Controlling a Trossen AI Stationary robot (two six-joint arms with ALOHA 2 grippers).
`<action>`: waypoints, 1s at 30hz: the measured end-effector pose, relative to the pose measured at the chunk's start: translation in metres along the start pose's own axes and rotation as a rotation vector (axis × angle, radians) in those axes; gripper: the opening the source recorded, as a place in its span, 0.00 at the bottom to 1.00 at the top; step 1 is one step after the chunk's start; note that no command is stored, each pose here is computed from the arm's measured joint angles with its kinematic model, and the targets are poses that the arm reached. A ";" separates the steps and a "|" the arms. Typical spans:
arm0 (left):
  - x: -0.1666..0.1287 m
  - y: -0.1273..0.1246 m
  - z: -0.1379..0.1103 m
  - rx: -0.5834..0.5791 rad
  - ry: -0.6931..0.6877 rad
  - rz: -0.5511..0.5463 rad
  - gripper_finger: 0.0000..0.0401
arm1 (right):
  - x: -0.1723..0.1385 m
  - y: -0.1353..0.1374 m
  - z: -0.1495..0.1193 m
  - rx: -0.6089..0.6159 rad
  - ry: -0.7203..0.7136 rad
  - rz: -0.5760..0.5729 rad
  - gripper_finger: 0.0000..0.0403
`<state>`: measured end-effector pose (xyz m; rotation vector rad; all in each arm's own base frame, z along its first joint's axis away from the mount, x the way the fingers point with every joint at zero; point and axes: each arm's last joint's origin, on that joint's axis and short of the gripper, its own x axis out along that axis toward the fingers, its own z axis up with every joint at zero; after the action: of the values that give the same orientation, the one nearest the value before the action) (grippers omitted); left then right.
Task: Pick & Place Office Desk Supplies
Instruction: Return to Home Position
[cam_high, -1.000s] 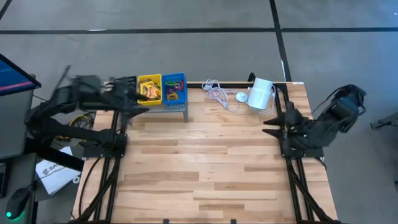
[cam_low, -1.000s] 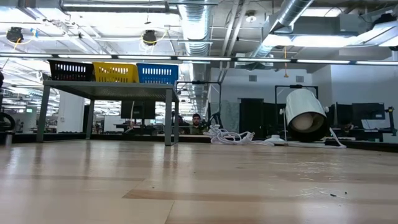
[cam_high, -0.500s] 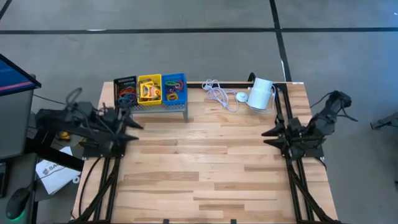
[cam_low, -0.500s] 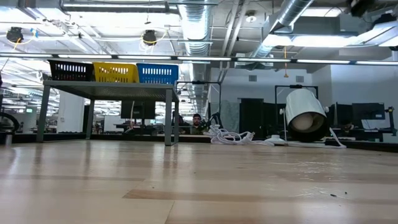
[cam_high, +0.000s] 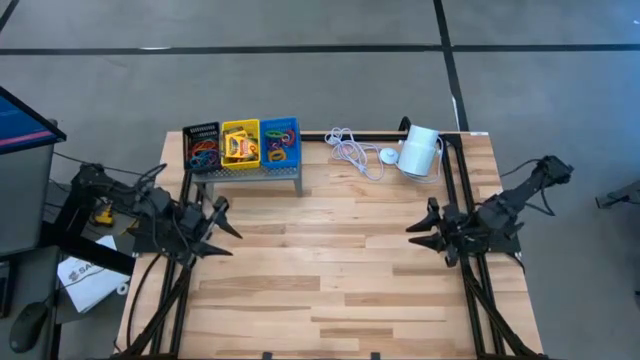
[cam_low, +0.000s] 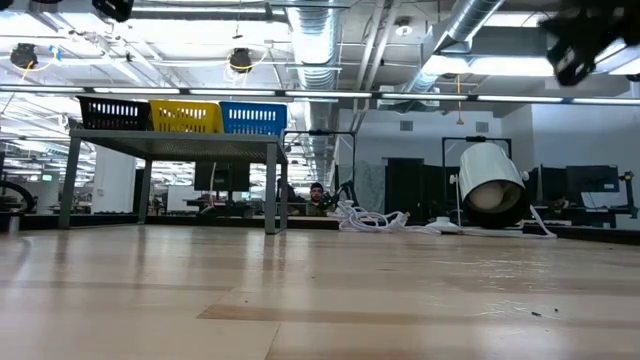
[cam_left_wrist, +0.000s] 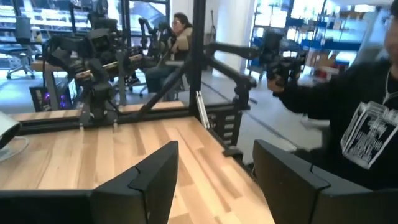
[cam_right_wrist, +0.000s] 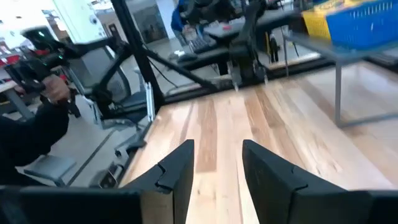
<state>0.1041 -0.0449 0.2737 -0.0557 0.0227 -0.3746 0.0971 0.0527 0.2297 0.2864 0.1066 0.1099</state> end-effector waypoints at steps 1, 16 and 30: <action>0.001 -0.001 -0.002 0.011 0.005 0.001 0.51 | 0.002 -0.002 -0.003 0.002 0.009 0.000 0.33; 0.020 0.005 -0.018 0.087 0.010 0.123 0.41 | 0.022 -0.065 0.009 -0.002 -0.009 -0.008 0.33; 0.019 0.032 -0.058 0.098 -0.029 0.225 0.29 | 0.038 -0.108 0.009 0.006 0.062 0.039 0.24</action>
<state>0.1316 -0.0250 0.2135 0.0388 -0.0176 -0.1498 0.1456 -0.0480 0.2040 0.2914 0.1624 0.1575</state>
